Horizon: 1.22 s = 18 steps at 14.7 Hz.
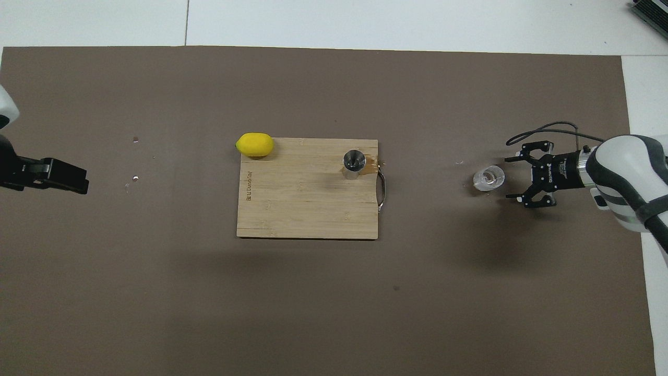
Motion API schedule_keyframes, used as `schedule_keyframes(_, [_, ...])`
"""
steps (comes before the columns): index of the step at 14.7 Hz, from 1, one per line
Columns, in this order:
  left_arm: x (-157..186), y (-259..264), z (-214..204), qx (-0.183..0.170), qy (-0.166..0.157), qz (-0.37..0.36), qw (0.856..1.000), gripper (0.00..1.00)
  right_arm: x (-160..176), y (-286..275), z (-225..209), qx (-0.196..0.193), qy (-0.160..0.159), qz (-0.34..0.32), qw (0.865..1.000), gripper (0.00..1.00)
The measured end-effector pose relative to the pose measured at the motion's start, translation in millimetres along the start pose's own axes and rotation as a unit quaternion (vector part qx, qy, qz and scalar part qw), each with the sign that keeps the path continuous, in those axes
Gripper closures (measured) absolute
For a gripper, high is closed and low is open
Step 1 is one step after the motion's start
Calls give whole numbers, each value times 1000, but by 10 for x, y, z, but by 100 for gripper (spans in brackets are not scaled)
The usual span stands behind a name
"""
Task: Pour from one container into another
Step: 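Grasp the small clear glass cup with the right gripper, then lift the glass cup with the right gripper over the metal cup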
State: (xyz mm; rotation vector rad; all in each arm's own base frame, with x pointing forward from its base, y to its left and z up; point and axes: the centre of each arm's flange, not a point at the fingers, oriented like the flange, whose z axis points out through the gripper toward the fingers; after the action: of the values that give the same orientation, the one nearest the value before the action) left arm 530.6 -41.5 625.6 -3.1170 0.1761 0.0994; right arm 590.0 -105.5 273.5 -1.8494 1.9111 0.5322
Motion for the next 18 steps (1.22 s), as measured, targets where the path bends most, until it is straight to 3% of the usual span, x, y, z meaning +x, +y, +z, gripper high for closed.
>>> schedule_keyframes(9, [-12, 1, 23, -3, 2, -1, 1000, 0, -262, -53, 245, 0, -21, -5, 1000, 10])
schedule_keyframes(12, [-16, 6, 19, -3, 3, 0, 1000, 0, -263, -50, 250, -1, -21, -10, 1000, 44])
schedule_keyframes(13, [-17, 6, 18, -3, 3, 0, 1000, 0, -266, -50, 246, -1, -22, -15, 1000, 50])
schedule_keyframes(18, [-19, 6, 21, -3, 3, 0, 1000, 0, -335, -61, 251, -5, -26, -26, 999, 50])
